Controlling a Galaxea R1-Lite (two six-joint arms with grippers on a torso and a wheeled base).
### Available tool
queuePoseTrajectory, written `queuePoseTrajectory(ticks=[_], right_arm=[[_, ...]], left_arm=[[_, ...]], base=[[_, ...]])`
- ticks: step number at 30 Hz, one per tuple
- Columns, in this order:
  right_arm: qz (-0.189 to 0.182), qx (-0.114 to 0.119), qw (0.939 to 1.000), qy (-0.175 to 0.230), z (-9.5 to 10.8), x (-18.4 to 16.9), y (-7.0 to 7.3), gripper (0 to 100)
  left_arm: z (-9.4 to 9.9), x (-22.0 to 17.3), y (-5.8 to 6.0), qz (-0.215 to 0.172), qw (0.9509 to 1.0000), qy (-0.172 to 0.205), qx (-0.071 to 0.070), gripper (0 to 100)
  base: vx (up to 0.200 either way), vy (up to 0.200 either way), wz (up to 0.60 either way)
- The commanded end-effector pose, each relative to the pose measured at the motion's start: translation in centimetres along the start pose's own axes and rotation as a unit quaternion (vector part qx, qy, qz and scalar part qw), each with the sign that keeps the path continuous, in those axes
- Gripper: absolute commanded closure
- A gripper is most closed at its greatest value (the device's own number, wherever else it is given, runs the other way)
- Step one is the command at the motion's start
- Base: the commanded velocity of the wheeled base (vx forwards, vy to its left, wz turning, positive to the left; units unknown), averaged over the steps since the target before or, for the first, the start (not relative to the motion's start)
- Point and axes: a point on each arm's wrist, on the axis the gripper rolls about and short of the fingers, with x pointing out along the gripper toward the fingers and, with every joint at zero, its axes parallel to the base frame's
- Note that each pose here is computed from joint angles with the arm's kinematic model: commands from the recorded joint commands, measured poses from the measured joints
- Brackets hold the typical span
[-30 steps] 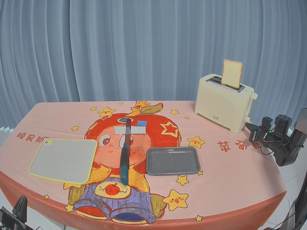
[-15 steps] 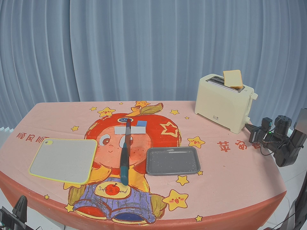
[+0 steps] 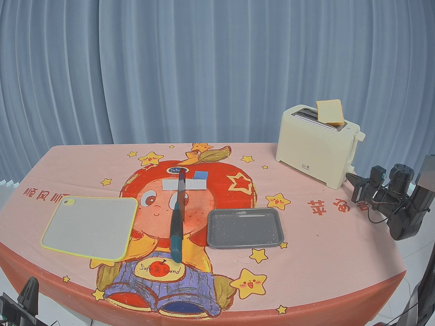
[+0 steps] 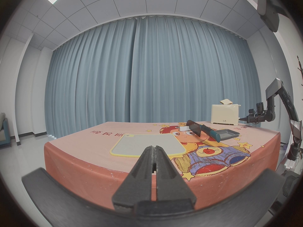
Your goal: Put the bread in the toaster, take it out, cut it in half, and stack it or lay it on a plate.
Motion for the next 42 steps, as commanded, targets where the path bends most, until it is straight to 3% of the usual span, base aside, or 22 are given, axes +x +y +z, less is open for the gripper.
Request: queuePoseTrajectory(ticks=[1,27,36,37,42], right_arm=[[0.003,0.0,1.0,0.002,0.0,-0.2,0.3,100],[0.044,-0.015,0.9986,-0.025,3.5,-5.1,4.6,100],[0.052,-0.016,0.9981,-0.027,3.6,-5.3,5.1,100],[0.053,-0.016,0.9981,-0.028,3.7,-5.4,5.2,0],[0.058,-0.019,0.9974,-0.038,4.3,-5.9,5.6,0]], left_arm=[[-0.5,0.0,0.0,0.0,1.0,0.001,0.0,100],[-0.5,0.0,0.0,0.0,1.0,0.001,0.0,100],[-0.5,0.0,0.0,0.0,1.0,0.001,0.0,100],[-0.5,0.0,0.0,0.0,1.0,0.0,0.0,100],[-0.5,0.0,0.0,0.0,1.0,0.001,0.0,100]], base=[[0.0,0.0,0.0],[0.0,0.0,0.0],[0.0,0.0,0.0],[0.0,0.0,0.0],[0.0,0.0,0.0]])
